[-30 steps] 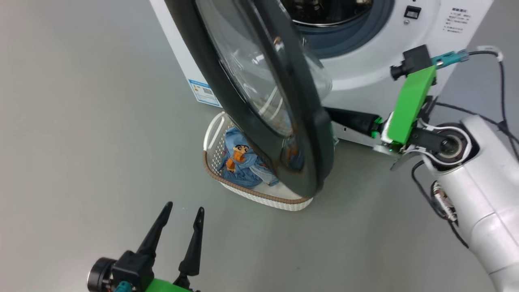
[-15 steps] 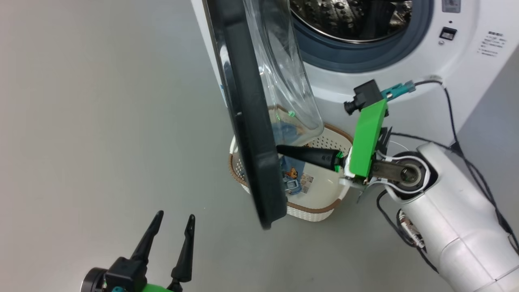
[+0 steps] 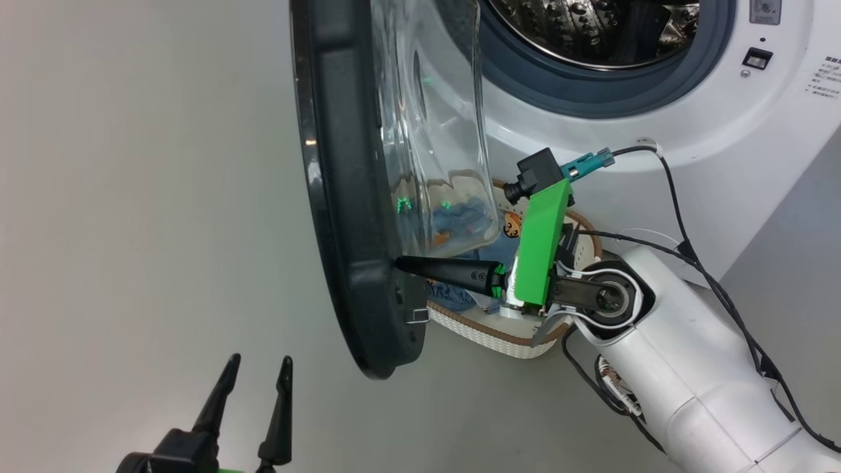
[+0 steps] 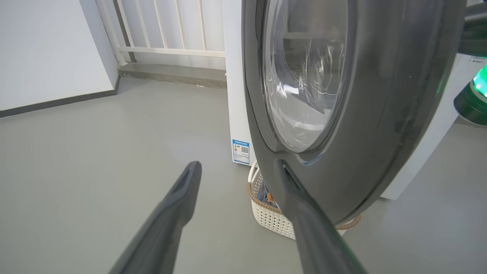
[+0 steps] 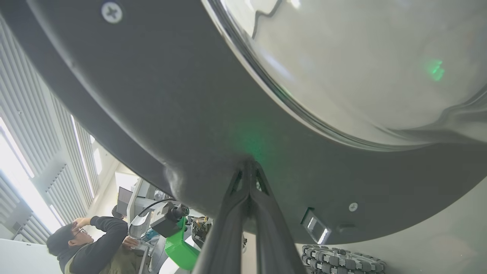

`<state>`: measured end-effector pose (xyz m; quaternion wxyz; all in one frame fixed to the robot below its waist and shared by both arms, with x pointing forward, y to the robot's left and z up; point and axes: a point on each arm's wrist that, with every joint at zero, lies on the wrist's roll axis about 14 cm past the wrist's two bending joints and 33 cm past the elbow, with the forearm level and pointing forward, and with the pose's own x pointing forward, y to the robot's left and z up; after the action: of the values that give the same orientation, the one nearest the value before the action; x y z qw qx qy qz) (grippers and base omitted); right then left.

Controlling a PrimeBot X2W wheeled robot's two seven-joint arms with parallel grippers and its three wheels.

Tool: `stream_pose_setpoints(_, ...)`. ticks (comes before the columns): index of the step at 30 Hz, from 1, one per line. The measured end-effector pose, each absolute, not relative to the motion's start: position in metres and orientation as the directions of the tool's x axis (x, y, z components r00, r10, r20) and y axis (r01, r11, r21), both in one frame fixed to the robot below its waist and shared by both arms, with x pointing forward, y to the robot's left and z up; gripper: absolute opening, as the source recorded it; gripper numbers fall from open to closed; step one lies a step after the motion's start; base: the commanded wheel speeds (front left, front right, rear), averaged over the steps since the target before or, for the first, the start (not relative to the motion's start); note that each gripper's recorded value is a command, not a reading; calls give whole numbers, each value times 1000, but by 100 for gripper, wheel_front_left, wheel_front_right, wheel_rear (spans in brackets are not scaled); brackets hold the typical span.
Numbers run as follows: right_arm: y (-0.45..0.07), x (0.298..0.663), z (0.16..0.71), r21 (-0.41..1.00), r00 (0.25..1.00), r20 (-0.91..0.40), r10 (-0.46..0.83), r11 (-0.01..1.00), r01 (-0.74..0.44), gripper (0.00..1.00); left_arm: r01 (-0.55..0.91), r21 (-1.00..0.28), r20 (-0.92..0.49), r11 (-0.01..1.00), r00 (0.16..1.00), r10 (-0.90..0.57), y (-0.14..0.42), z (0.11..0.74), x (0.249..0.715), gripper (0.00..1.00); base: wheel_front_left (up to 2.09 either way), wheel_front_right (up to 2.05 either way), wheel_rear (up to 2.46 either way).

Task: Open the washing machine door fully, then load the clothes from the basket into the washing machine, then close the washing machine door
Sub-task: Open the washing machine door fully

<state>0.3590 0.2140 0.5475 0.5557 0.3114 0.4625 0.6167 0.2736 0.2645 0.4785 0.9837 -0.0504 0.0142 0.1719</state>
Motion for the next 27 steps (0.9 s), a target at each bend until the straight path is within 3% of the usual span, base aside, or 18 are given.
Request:
stream_pose_setpoints(23,226,352,547,913,-199,-127,972,37,-405,0,-359,-89,-46,929,933,356,270,479,273,100,0,0,0)
stream_pose_setpoints(26,223,354,548,908,-178,-134,975,49,-416,61,-353,-94,-47,931,935,351,268,478,272,100,0,0,0)
stream_pose_setpoints(27,221,358,552,902,-156,-131,979,53,-429,100,-348,-97,-46,932,937,345,267,478,272,100,0,0,0)
